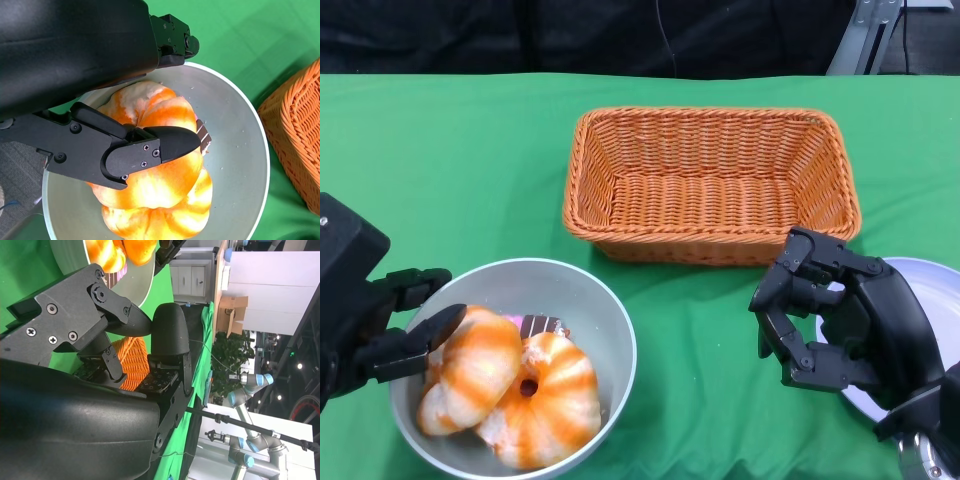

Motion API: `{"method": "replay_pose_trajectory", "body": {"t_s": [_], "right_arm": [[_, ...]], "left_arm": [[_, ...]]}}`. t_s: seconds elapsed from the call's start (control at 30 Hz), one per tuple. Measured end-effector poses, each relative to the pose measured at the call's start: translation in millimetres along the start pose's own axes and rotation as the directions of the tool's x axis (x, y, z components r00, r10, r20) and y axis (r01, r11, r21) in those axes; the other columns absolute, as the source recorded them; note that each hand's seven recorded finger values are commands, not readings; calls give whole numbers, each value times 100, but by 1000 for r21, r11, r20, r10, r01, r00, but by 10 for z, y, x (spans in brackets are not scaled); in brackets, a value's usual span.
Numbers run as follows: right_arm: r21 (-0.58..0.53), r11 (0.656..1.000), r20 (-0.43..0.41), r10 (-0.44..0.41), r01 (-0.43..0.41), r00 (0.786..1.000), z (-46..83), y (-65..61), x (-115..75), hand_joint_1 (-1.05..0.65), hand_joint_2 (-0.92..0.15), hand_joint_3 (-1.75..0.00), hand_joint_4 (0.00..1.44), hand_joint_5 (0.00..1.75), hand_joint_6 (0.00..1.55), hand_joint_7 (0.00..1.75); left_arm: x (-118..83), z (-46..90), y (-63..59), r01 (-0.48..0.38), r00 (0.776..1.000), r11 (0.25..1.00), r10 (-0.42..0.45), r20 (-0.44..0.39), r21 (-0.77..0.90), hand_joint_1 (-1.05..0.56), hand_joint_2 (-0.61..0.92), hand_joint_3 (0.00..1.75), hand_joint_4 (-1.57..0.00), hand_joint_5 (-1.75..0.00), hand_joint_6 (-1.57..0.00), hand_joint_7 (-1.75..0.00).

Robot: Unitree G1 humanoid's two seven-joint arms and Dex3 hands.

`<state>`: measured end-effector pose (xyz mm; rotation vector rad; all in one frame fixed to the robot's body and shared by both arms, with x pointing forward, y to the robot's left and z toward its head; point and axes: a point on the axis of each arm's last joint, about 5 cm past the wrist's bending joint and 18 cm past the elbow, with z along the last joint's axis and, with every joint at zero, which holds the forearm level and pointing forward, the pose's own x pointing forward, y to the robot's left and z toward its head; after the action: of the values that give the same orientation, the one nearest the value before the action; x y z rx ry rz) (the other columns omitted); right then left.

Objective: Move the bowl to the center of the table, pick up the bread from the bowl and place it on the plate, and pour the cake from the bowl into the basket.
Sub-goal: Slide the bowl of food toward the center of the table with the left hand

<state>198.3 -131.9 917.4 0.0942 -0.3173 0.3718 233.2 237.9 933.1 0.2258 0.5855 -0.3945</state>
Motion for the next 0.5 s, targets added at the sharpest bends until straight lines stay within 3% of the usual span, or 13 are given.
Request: {"method": "replay_pose_trajectory", "body": {"t_s": [0.23,0.5], "right_arm": [[-5,1000,-1,-3,3,1000,-2,19,6,-20,-54,-106,78,175,74,138],[-15,1000,-2,-2,2,1000,-4,38,12,-21,-54,-108,78,175,74,137]], "left_arm": [[74,-14,-133,-87,996,996,87,2,4,-63,92,70,-15,-3,-6,-1],[108,1,-214,-120,993,993,120,16,6,-64,92,70,-14,-2,-6,-1]]}}
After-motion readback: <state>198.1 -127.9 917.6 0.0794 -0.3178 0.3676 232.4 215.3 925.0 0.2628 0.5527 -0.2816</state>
